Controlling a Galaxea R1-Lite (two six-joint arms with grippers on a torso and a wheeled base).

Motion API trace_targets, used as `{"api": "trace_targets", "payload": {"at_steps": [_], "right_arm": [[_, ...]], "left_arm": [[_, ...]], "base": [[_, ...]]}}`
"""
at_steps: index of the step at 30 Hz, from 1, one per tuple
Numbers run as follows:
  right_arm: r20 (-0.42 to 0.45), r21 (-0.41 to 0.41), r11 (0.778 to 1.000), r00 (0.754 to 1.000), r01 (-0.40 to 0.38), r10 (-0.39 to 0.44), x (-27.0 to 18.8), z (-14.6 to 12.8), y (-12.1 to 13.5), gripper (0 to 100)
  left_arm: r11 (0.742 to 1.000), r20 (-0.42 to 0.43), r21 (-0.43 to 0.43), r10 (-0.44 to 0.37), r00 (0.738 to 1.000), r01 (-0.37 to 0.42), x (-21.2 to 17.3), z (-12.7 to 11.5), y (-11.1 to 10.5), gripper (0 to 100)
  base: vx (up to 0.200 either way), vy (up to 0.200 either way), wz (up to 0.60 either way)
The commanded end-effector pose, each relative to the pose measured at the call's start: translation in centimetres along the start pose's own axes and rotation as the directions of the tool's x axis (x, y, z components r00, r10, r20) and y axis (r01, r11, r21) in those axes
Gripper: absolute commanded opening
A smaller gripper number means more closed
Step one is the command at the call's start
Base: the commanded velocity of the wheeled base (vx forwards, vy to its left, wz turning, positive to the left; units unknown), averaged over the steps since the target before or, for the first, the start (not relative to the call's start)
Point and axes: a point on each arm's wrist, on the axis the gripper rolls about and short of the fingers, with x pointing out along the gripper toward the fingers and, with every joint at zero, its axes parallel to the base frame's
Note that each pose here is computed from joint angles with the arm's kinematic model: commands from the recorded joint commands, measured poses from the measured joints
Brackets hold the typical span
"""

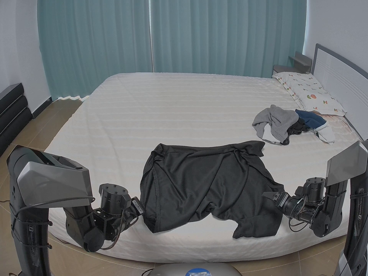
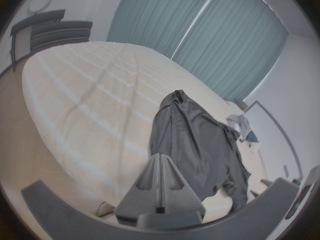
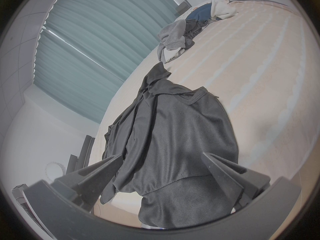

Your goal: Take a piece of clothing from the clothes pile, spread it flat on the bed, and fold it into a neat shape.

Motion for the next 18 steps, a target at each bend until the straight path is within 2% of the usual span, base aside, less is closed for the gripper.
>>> {"api": "trace_targets", "payload": {"at_steps": [1, 2, 3, 6, 10, 18], "right_arm": [[-0.005, -0.006, 1.0, 1.0, -0.005, 0.005, 0.2, -0.3, 0.0, 100], [-0.004, -0.005, 1.0, 1.0, -0.006, 0.006, 0.3, -0.2, 0.0, 100], [-0.004, -0.006, 1.0, 1.0, -0.006, 0.006, 0.3, -0.2, 0.0, 100], [0.005, -0.01, 1.0, 1.0, -0.014, 0.014, 0.0, 0.0, 0.3, 100], [0.037, -0.032, 0.999, 0.998, -0.044, 0.046, -0.6, 0.9, 1.4, 100], [0.008, -0.015, 1.0, 1.0, 0.004, -0.003, -0.9, 0.9, 0.9, 100]], "left_arm": [[0.994, 0.012, -0.078, -0.078, 0.997, 0.079, 1.1, 0.5, -1.5, 0], [0.994, 0.012, -0.078, -0.08, 0.997, 0.081, 1.1, 0.5, -1.6, 0], [0.992, -0.008, -0.078, -0.098, 0.995, 0.097, 1.1, 0.4, -1.7, 100], [0.992, -0.056, -0.064, -0.11, 0.992, 0.107, 0.7, -0.5, -1.7, 100], [0.997, -0.132, -0.019, -0.082, 0.988, 0.08, -0.7, -2.4, -1.0, 100], [0.997, -0.198, 0.032, -0.064, 0.978, 0.071, -1.3, -4.6, -0.8, 100]], "base": [[0.0, 0.0, 0.0], [0.0, 0.0, 0.0], [0.0, 0.0, 0.0], [0.0, 0.0, 0.0], [0.0, 0.0, 0.0], [0.0, 0.0, 0.0]]}}
